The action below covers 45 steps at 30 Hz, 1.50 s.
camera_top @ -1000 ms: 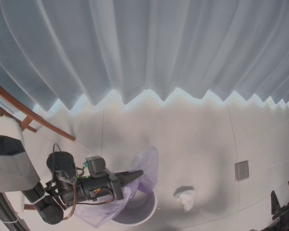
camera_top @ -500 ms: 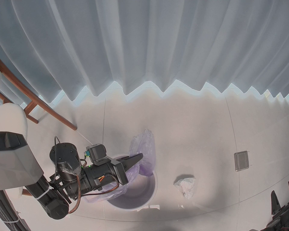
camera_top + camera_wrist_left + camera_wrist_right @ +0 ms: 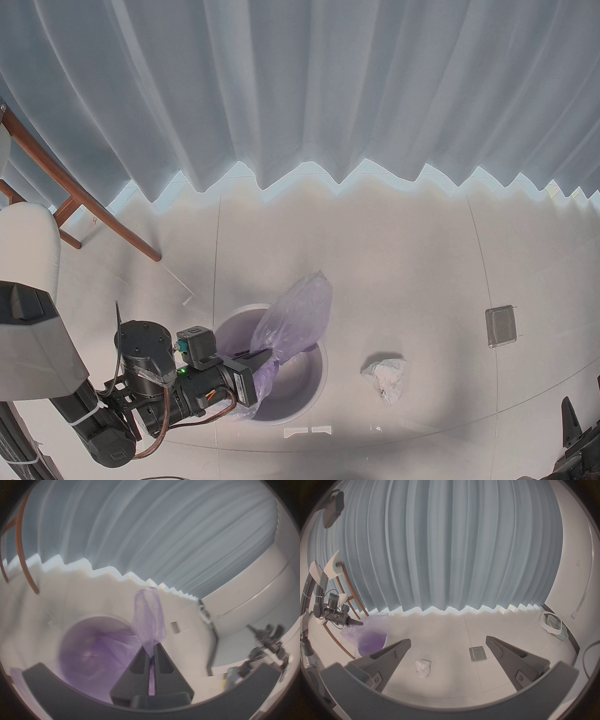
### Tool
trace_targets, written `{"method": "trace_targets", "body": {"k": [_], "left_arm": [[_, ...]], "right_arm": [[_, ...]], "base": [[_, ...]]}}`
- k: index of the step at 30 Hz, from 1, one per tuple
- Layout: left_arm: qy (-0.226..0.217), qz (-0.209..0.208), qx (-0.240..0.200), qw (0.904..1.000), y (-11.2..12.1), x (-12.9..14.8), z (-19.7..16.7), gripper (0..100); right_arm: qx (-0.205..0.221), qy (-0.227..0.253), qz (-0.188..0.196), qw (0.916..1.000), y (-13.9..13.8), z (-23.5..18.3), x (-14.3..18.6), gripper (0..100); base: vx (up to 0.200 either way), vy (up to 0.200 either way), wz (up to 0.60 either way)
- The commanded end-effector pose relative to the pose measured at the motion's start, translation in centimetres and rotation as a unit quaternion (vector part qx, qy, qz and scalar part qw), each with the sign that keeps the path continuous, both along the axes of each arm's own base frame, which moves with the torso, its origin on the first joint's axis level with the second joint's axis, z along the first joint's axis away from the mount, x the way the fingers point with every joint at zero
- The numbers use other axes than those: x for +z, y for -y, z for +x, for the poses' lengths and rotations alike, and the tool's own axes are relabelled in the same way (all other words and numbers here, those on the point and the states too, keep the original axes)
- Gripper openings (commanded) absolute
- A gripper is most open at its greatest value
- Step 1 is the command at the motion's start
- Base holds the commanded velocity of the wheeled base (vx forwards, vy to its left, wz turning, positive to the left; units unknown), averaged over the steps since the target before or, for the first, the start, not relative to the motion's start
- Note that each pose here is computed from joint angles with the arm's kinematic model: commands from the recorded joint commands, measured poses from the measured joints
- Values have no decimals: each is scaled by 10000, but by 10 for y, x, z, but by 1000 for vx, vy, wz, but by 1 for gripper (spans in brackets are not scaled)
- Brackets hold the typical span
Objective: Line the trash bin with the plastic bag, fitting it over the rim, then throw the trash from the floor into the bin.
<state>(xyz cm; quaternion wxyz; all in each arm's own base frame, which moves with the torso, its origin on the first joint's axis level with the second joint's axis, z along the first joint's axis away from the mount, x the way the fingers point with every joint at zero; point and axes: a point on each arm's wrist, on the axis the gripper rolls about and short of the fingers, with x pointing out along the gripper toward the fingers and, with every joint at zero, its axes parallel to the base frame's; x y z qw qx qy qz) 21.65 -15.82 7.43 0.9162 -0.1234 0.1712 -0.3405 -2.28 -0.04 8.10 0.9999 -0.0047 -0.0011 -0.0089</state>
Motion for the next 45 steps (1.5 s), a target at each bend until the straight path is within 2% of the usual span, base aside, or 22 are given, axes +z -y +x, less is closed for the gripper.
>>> {"method": "trace_targets", "body": {"k": [1, 11, 16, 17, 19, 20, 21, 23, 24, 25, 26, 28, 30, 35, 37, 38, 39, 40, 41, 42, 44, 45], "left_arm": [[394, 1175, 919, 9880, -6, -3, 6, 0], [506, 1131, 837, 9888, -3, 0, 6, 0], [773, 735, 751, 9915, 13, 15, 11, 0], [762, 503, 781, 9928, 18, 20, 12, 0], [742, 408, 748, 9936, 20, 22, 10, 0], [737, 413, 748, 9936, 20, 22, 10, 0], [716, 412, 757, 9937, 20, 21, 11, 0], [676, 396, 748, 9941, 21, 20, 11, 0], [638, 405, 711, 9946, 21, 18, 10, 0], [638, 405, 711, 9946, 21, 18, 10, 0], [659, 395, 711, 9945, 21, 19, 9, 0], [673, 400, 693, 9945, 21, 20, 8, 0], [683, 400, 692, 9945, 20, 20, 8, 0], [1016, 657, 646, 9905, 14, 21, 5, 0], [1170, 784, 376, 9893, 11, 19, -1, 0], [1254, 859, 126, 9883, 8, 17, -4, 0], [1254, 859, 126, 9883, 8, 17, -4, 0], [1370, 950, -168, 9859, 4, 14, -8, 0], [1537, 1106, -490, 9807, -5, 10, -12, 0], [1688, 1190, -671, 9761, -8, 9, -14, 0], [1852, 1377, -1007, 9678, -11, 6, -17, 0], [1867, 1391, -1092, 9664, -12, 6, -18, 0]], "right_arm": [[28, -5, -38, 10000, 0, 0, -5, 100], [143, 4, -23, 9999, -1, 0, -5, 100], [151, 4, -15, 9999, -1, 0, -5, 100], [179, 280, 188, 9993, -1, -2, 9, 100], [299, 1168, 980, 9879, 0, -11, 82, 100], [327, 1249, 1137, 9851, 0, -10, 96, 100], [340, 1186, 1483, 9812, -1, -3, 131, 100], [519, 802, 1540, 9834, -1, 7, 139, 100], [892, 408, 1561, 9829, -3, 18, 144, 100], [964, 326, 1562, 9825, -3, 20, 145, 100], [1178, -127, 1658, 9790, -5, 35, 149, 100], [1354, -479, 1778, 9735, -7, 49, 153, 100], [1572, -772, 1876, 9665, -9, 64, 156, 100], [2033, -1676, 2444, 9332, -23, 106, 165, 100], [2222, -2127, 2519, 9176, -31, 112, 160, 100], [2286, -2401, 2517, 9093, -35, 115, 156, 100], [2286, -2401, 2517, 9093, -35, 115, 156, 100], [2350, -2707, 2454, 9007, -40, 120, 151, 100], [2476, -3125, 2346, 8866, -50, 127, 143, 100], [2577, -3350, 2256, 8777, -56, 130, 139, 100], [2709, -3704, 2065, 8642, -70, 138, 129, 100], [2713, -3784, 2013, 8618, -73, 139, 127, 100]], "base": [[0, 0, 0], [0, 0, 0], [0, 0, 0], [0, 0, 0], [0, 0, 0], [0, 0, 0], [0, 0, 0], [0, 0, 0], [0, 0, 0], [0, 0, 0], [0, 0, 0], [0, 0, 0], [0, 0, 0], [0, 0, 0], [0, 0, 0], [0, 0, 0], [0, 0, 0], [0, 0, 0], [0, 0, 0], [0, 0, 0], [0, 0, 0], [0, 0, 0]]}}
